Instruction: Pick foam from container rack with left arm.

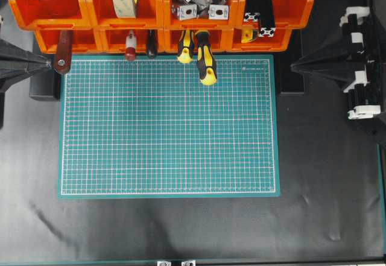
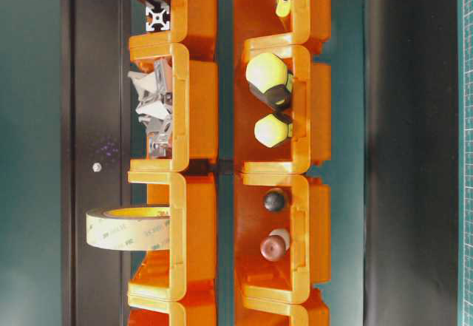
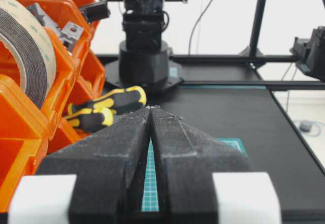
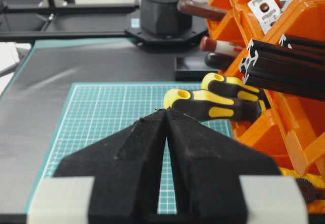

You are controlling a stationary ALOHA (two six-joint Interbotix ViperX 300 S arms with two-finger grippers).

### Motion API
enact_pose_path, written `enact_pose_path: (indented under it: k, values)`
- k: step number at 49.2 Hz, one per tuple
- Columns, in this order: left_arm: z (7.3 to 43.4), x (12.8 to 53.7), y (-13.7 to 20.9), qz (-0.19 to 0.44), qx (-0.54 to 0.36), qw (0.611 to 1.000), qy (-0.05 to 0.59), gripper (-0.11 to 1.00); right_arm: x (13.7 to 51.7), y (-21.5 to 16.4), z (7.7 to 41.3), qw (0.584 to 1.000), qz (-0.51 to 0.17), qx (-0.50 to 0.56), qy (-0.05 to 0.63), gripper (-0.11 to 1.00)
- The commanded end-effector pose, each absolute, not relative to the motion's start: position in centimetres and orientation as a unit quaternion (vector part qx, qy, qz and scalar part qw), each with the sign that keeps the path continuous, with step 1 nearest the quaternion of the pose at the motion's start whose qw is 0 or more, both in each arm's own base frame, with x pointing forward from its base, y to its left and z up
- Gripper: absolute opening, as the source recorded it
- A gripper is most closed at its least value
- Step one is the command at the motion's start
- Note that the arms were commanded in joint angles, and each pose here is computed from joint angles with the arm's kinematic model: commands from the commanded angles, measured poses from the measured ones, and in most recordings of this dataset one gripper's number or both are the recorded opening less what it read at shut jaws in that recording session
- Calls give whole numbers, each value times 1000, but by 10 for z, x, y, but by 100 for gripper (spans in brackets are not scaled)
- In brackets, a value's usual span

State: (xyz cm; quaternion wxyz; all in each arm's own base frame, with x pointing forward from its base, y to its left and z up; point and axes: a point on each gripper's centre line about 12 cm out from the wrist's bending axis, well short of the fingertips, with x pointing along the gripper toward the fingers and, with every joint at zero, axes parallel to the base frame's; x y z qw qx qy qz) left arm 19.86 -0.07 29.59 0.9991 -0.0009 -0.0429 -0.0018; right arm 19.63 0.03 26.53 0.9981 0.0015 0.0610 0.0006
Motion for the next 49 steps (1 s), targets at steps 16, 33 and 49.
enact_pose_path:
  k: [16,33,49]
  values:
    - [391,220,0,-11,-191,980,-52,0,196,1,293,999,3,31,-8,-1]
    - [464,248,33,91,-397,913,29,0,194,1,296,999,3,53,-11,-1]
    - [482,278,59,161,-458,872,65,0,194,4,294,998,11,54,-1,-1]
